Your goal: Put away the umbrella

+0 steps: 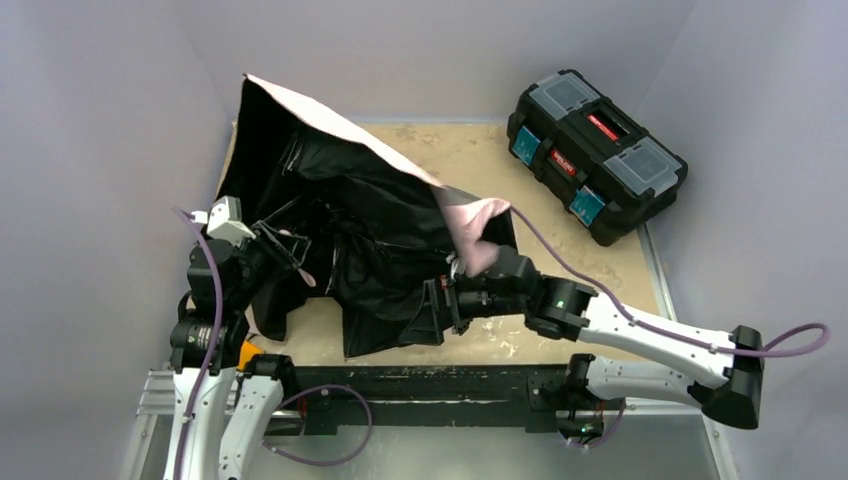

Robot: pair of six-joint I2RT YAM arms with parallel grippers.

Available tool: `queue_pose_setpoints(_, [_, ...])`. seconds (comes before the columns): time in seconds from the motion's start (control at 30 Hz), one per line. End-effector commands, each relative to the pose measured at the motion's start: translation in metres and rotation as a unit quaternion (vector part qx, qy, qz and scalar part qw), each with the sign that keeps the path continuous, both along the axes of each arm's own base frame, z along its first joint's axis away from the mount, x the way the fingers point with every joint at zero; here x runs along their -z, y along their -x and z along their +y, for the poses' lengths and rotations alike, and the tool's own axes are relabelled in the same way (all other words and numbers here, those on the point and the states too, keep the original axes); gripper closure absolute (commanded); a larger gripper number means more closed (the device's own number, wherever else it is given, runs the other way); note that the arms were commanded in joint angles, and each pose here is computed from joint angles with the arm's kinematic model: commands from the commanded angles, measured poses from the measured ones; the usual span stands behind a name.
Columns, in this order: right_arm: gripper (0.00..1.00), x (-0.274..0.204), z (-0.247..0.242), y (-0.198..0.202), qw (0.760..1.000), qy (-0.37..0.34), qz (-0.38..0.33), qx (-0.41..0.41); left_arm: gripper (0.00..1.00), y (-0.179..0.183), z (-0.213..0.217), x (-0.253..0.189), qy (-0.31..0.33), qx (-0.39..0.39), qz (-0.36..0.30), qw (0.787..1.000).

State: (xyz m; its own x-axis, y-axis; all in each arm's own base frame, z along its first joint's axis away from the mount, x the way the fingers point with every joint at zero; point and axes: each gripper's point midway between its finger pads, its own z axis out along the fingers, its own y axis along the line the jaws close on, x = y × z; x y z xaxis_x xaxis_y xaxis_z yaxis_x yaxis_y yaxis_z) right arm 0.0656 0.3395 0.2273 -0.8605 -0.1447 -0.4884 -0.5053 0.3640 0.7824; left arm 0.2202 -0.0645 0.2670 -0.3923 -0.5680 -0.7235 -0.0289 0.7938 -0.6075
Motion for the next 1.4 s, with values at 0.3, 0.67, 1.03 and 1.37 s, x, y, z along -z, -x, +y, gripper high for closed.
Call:
queue_pose_setpoints(0.3, [0.01,-0.128,0.042,-0.008,0.985,-0.142,-0.089,-0.038,1.00,-0.014,0.047,0.038,0.057,-0.182,0.012,0.981])
queue_pose_setpoints(0.67, [0.01,-0.020,0.041,-0.052,0.995,0.011,0.015,0.095,1.00,-0.013,0.042,-0.002,0.152,-0.197,-0.038,0.968])
queue_pose_setpoints(1.03, [0.01,-0.082,-0.028,-0.084,0.980,-0.007,-0.074,0.184,1.00,-0.013,0.068,-0.071,0.130,-0.255,-0.096,0.953])
queue_pose_setpoints(1.37, [0.01,-0.112,-0.091,-0.099,0.959,0.006,-0.108,0.261,1.00,-0.033,0.070,-0.045,0.121,-0.262,-0.069,0.955])
